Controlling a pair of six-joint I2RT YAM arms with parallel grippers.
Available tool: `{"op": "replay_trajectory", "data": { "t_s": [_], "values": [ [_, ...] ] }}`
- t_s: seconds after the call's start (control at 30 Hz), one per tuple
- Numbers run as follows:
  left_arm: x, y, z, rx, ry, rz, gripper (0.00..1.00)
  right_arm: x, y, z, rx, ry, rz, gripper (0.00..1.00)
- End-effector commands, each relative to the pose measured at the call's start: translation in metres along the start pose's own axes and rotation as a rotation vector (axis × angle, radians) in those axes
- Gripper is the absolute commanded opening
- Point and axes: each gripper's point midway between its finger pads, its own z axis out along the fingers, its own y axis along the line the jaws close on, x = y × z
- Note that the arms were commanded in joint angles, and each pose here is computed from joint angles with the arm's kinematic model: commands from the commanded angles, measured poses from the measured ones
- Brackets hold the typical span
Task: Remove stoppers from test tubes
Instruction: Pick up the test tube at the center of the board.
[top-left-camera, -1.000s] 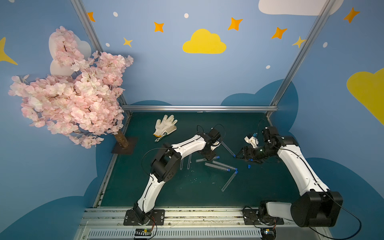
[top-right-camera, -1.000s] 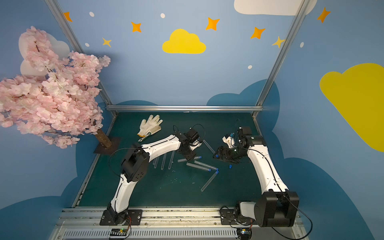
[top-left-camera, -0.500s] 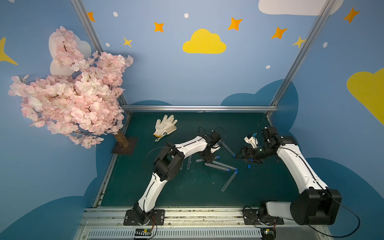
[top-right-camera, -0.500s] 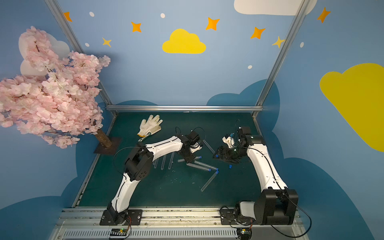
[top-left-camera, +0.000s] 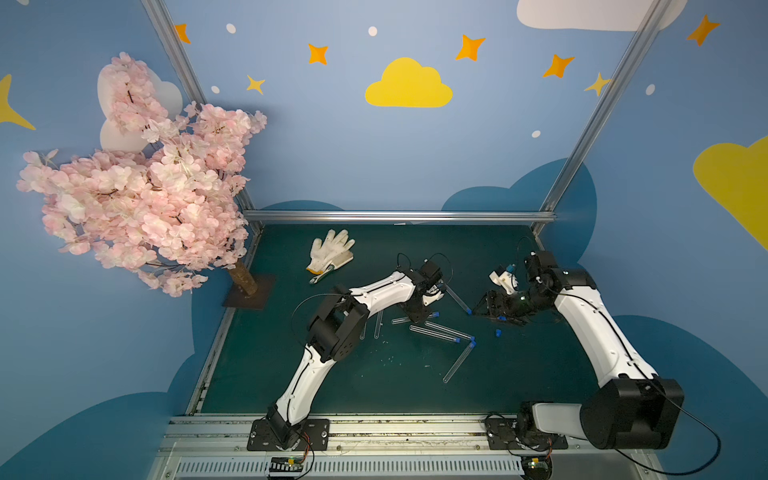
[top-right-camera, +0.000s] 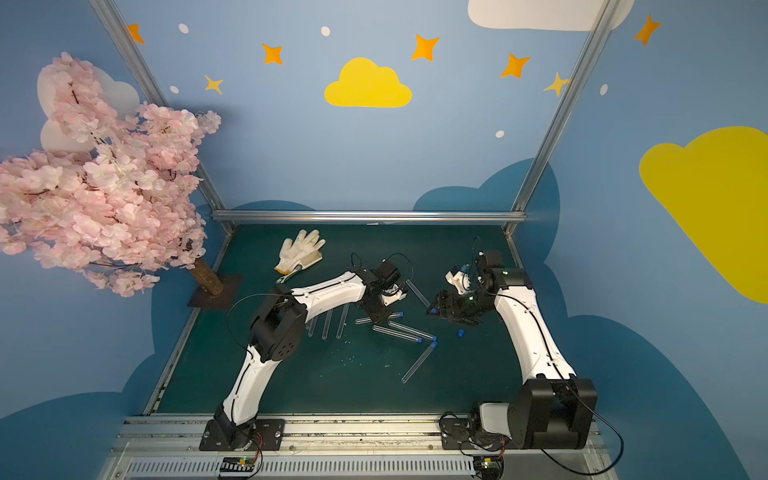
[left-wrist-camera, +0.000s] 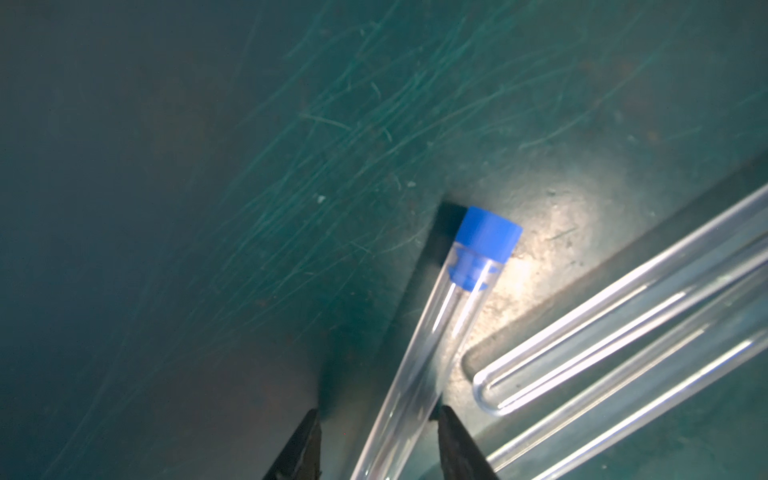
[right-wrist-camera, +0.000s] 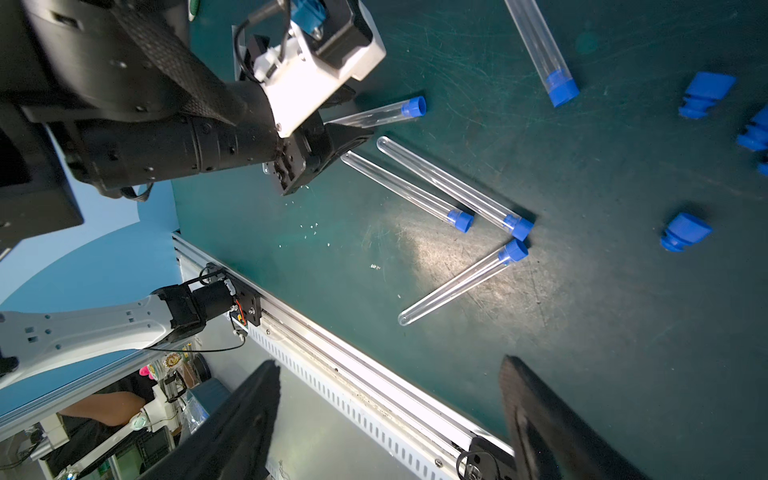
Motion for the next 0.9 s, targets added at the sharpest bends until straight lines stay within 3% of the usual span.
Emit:
{"op": "replay_trajectory", "data": {
  "t_s": [0.0,0.27,0.67,0.87],
  "values": [
    [0.004,-0.003,0.015,0.029,0.032,0.016,0.43,-0.001,0.001,-0.006,0.012,-0.003,0.006,0.81],
    [0.008,-0.005,0.023,0.03,0.052,0.026,0.39,-0.001,-0.003,-0.01,0.015,-0.019,0.018,0.79],
    [0.006,-0.01,0.023,0.052,0.054,0.043,0.2,-0.003,-0.009,-0.012,-0.015,-0.038,0.057,0.75],
    [0.003,-0.006,0.018,0.037,0.046,0.024,0.16,-0.001,-0.011,-0.011,-0.028,-0.042,0.073,0.74]
  ]
}}
